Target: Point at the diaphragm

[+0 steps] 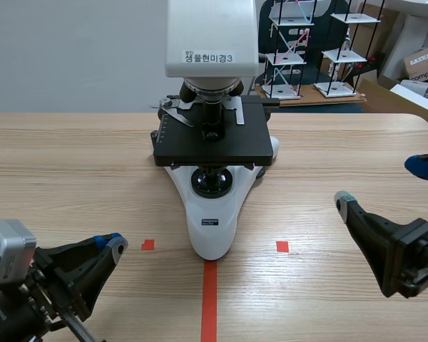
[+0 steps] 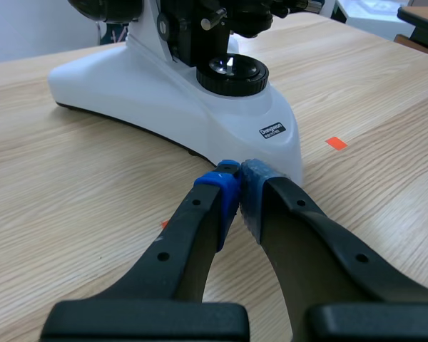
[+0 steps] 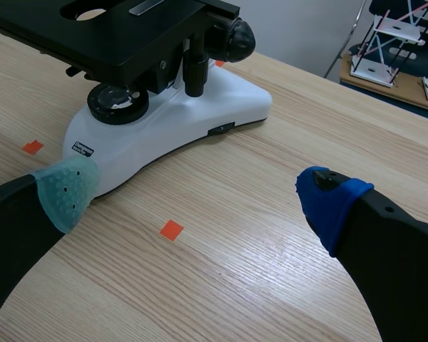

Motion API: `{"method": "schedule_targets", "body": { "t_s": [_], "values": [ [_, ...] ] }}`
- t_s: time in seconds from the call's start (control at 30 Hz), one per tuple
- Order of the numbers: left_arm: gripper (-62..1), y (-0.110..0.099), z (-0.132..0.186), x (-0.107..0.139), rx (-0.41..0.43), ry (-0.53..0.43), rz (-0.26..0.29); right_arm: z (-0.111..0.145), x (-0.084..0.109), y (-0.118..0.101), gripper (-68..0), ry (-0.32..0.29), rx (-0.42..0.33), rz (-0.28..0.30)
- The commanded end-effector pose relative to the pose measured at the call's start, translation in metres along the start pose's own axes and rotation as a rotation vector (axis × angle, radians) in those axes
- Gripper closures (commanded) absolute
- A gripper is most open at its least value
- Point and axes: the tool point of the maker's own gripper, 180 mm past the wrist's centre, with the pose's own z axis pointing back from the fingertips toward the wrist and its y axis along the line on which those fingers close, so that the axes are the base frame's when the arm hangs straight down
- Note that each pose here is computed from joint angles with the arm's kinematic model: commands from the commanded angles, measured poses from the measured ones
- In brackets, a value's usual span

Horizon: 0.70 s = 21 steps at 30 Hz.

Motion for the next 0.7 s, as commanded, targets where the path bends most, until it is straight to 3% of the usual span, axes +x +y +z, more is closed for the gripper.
{"method": "schedule_targets", "body": {
  "t_s": [0.0,0.23,0.67],
  "values": [
    [-1.7,0.005,-0.004,0.007,0.009,-0.047,-0.014,-0.002,0.008,-0.002,-60.4,-0.030,-0.001,0.008],
    [-1.7,0.015,-0.015,-0.021,0.029,-0.048,-0.006,-0.002,0.007,-0.002,-60.4,-0.029,-0.001,0.008],
    [-1.7,0.003,-0.025,-0.037,0.006,-0.106,-0.065,-0.002,0.007,-0.002,-60.4,-0.024,-0.001,0.008]
  ]
}}
